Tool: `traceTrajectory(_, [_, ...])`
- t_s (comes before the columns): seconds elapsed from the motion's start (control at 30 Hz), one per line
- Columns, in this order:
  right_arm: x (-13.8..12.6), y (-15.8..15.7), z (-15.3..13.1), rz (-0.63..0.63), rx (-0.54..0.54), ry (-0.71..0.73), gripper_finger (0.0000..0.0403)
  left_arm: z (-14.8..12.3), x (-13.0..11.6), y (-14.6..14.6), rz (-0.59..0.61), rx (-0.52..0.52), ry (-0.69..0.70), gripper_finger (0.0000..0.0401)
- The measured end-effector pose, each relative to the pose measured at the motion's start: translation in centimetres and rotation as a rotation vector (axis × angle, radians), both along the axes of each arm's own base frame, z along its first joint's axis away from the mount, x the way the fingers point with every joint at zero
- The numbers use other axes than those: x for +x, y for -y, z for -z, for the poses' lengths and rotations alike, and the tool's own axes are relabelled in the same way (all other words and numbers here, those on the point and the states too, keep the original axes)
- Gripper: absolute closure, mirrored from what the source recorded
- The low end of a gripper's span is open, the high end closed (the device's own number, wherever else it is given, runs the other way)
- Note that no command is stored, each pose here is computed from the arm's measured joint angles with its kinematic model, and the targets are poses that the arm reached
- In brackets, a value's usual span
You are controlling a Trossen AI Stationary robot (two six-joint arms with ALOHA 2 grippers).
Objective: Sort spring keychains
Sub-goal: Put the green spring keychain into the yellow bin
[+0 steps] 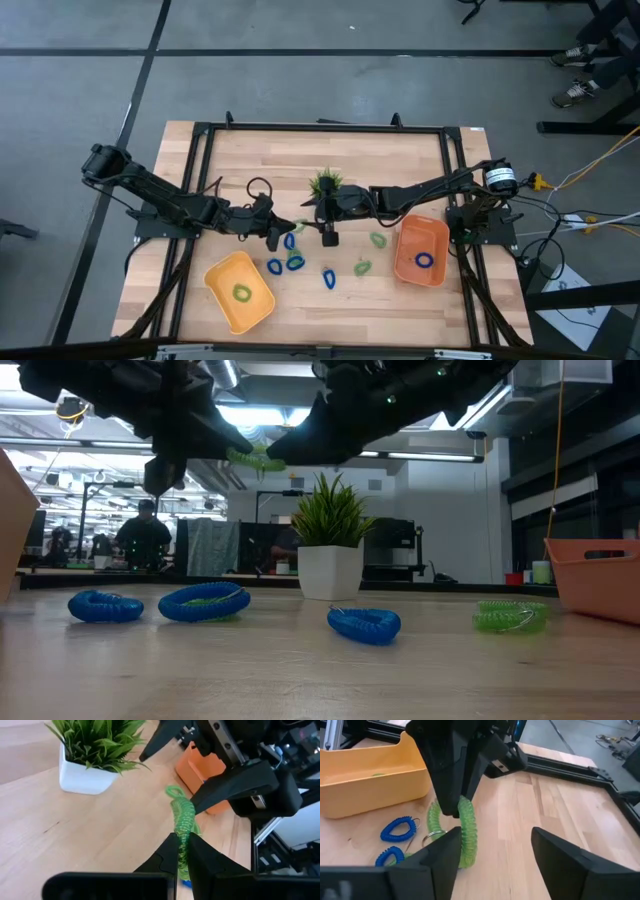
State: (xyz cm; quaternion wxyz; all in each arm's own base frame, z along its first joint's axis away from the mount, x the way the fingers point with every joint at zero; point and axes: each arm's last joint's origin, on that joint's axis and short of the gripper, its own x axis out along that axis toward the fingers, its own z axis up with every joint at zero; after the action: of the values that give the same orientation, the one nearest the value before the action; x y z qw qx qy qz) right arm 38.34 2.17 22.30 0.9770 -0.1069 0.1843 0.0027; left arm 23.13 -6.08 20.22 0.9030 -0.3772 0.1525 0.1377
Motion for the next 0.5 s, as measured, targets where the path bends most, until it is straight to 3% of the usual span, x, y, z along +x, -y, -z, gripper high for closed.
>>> traceTrajectory(0.23, [-0.2, -0.4, 0.4, 0.008, 0.042, -0.038, 0.0161, -0.1, -0.2, 0.0, 0.032, 0.017, -0.013, 0.0383])
traceTrajectory(0.5, [-0.4, -2.7, 0.4, -0.108, 0.072, -0.045, 0.0161, -1.4, -1.8, -0.6, -0.014, 0.028, -0.016, 0.0383])
